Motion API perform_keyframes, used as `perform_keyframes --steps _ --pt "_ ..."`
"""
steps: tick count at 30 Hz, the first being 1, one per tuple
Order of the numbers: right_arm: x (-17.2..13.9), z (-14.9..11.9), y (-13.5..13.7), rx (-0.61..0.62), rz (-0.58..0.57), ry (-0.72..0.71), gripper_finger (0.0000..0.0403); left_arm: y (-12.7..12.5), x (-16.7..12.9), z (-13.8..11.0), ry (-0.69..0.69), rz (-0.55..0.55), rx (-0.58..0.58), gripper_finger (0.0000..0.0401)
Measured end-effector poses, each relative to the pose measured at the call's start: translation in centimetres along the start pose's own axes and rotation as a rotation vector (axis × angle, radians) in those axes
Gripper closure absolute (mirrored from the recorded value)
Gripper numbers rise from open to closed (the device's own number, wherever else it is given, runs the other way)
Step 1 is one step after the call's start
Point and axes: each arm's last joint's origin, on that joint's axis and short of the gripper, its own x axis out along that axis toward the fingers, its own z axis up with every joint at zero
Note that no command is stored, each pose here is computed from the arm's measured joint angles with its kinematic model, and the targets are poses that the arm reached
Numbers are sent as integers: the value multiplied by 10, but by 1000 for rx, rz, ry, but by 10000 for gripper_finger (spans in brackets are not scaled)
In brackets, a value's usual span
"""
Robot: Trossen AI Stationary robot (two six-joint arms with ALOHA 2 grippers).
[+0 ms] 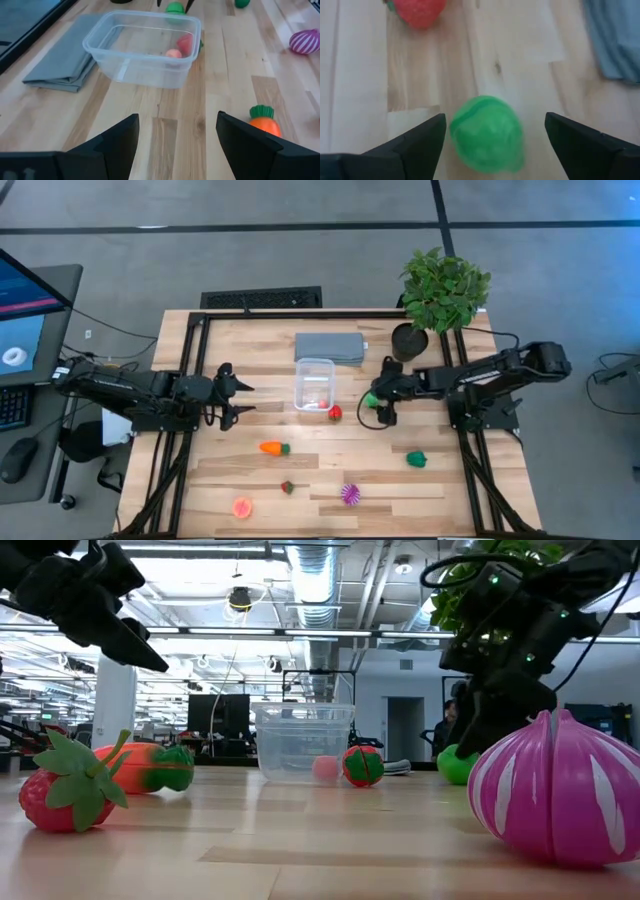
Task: Pick and placing Produce into tupperware
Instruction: Put the green pear into the transparent bin
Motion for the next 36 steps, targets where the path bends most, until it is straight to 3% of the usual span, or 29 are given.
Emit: perform_keyframes --steps 17,29,36 --pt "21 -7 1 17 66 74 46 0 0 0 -1 7 -11 147" --pt "12 -3 0 34 61 45 99 0 0 0 -1 7 -24 147" --pt "15 -7 0 40 58 83 107 0 0 0 -1 7 -24 147"
